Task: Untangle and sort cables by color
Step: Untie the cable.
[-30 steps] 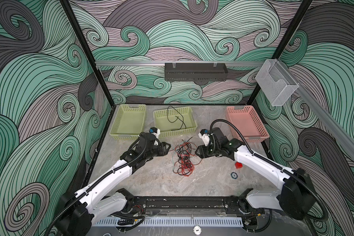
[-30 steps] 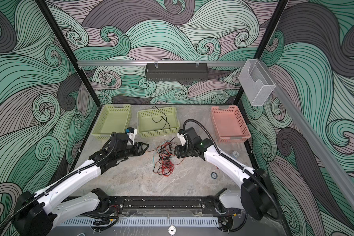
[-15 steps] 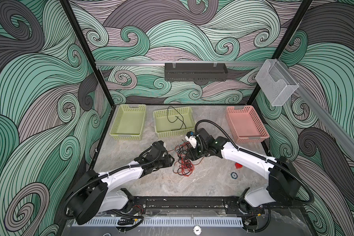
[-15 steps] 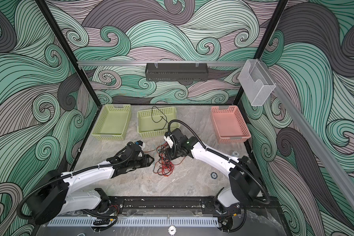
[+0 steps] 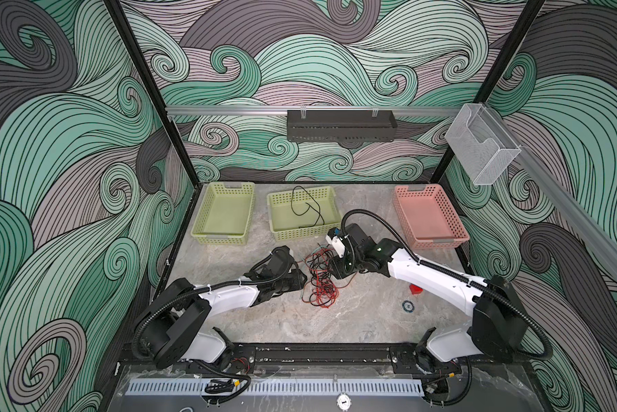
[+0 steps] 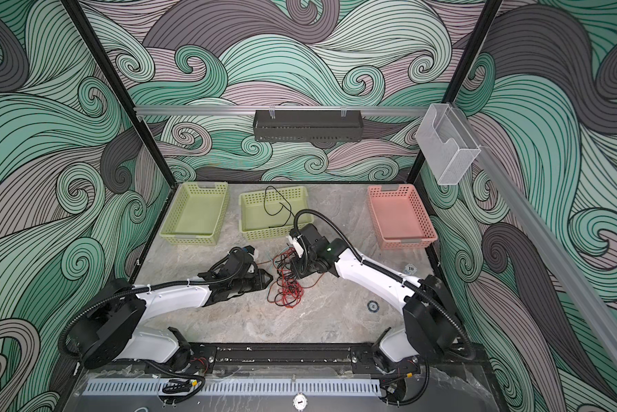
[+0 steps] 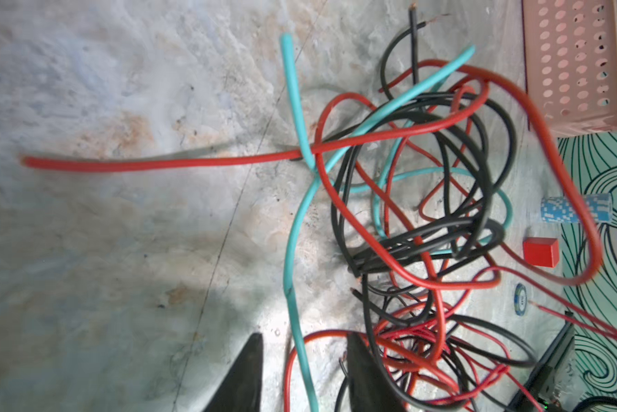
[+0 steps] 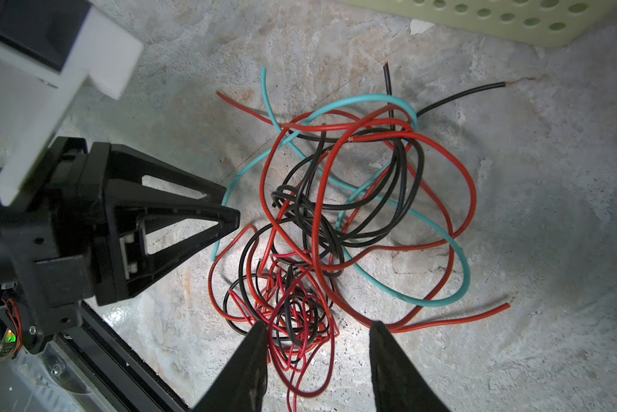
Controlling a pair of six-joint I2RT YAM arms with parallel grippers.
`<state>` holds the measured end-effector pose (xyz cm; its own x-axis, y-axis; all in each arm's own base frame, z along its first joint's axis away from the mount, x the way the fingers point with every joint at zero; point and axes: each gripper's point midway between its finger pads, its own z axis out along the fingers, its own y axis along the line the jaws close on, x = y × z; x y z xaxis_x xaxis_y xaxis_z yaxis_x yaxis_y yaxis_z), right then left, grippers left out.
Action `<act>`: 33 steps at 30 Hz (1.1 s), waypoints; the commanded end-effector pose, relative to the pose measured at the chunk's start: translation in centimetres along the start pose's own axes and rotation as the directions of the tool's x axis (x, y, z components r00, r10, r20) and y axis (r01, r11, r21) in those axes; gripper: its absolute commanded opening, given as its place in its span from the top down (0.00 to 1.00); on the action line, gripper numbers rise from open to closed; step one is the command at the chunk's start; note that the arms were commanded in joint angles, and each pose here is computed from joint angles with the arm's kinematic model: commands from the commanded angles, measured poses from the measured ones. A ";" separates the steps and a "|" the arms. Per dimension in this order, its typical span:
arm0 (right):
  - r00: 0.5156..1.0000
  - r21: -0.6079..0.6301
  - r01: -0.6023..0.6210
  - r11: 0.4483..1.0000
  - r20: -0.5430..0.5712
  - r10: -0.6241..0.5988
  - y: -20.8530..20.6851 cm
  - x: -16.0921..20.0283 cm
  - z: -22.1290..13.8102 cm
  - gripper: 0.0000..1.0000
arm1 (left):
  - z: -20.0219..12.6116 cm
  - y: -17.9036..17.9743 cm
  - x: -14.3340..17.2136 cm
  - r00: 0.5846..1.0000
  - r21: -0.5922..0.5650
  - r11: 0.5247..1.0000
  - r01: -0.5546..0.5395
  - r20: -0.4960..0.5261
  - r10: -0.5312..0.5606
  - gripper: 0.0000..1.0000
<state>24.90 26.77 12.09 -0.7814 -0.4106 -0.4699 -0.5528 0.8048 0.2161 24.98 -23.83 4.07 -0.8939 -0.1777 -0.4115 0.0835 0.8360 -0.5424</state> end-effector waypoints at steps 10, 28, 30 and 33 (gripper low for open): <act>0.996 0.086 0.021 0.996 0.079 -0.028 -1.4 -1.1 -2.3 0.50 | -3.7 -2.7 -3.1 0.994 -0.019 0.996 -0.088 0.064 0.089 1.00; 0.968 0.067 -0.019 0.998 0.253 0.001 -1.5 -4.3 -4.6 0.47 | -26.4 -16.9 -13.3 0.838 0.137 0.892 -0.431 0.427 0.339 1.00; 0.966 0.069 -0.020 0.997 0.260 0.002 -1.6 -4.4 -4.7 0.47 | -28.8 -18.4 -14.4 0.807 0.138 0.874 -0.466 0.471 0.356 1.00; 0.966 0.070 -0.020 0.997 0.259 0.002 -1.7 -4.3 -4.6 0.46 | -32.0 -20.2 -15.6 0.757 0.139 0.846 -0.515 0.537 0.373 1.00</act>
<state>27.56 25.31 16.68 -0.6949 -0.3095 -0.6491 -0.5209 0.8389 0.1577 24.39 -21.80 42.53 -0.4666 -0.1566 -0.8705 0.5318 0.7368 -0.4176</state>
